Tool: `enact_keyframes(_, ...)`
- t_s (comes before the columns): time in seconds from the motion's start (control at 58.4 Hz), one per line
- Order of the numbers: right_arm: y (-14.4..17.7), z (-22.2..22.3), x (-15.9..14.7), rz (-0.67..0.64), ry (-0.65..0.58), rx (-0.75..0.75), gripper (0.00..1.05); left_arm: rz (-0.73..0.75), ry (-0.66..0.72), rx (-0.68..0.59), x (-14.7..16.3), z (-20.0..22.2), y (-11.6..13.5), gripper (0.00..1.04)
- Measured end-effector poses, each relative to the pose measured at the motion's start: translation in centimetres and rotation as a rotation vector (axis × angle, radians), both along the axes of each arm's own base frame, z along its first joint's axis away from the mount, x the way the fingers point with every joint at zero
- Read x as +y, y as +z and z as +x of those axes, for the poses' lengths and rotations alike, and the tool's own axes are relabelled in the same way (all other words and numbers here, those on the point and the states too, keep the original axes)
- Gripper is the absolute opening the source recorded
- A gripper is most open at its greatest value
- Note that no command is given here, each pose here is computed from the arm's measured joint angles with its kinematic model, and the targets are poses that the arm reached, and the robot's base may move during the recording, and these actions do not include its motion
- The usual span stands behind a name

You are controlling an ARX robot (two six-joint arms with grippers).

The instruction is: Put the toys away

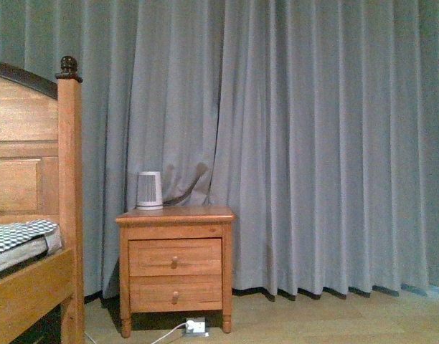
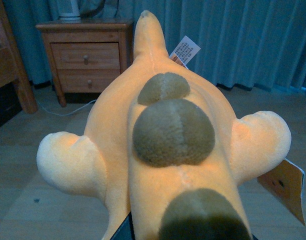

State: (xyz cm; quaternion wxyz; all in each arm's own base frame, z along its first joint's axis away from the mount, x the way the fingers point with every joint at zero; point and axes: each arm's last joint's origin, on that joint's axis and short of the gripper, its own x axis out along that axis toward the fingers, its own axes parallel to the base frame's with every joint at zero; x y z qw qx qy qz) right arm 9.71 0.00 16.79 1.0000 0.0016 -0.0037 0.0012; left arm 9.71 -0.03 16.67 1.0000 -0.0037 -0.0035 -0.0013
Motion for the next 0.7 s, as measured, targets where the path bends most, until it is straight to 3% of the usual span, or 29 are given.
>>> enact_keyframes(0.702,0.0,0.0,-0.01,0.0,-0.002,0.0,0.08,0.0,0.0,0.0,0.0,0.0,0.0,0.98)
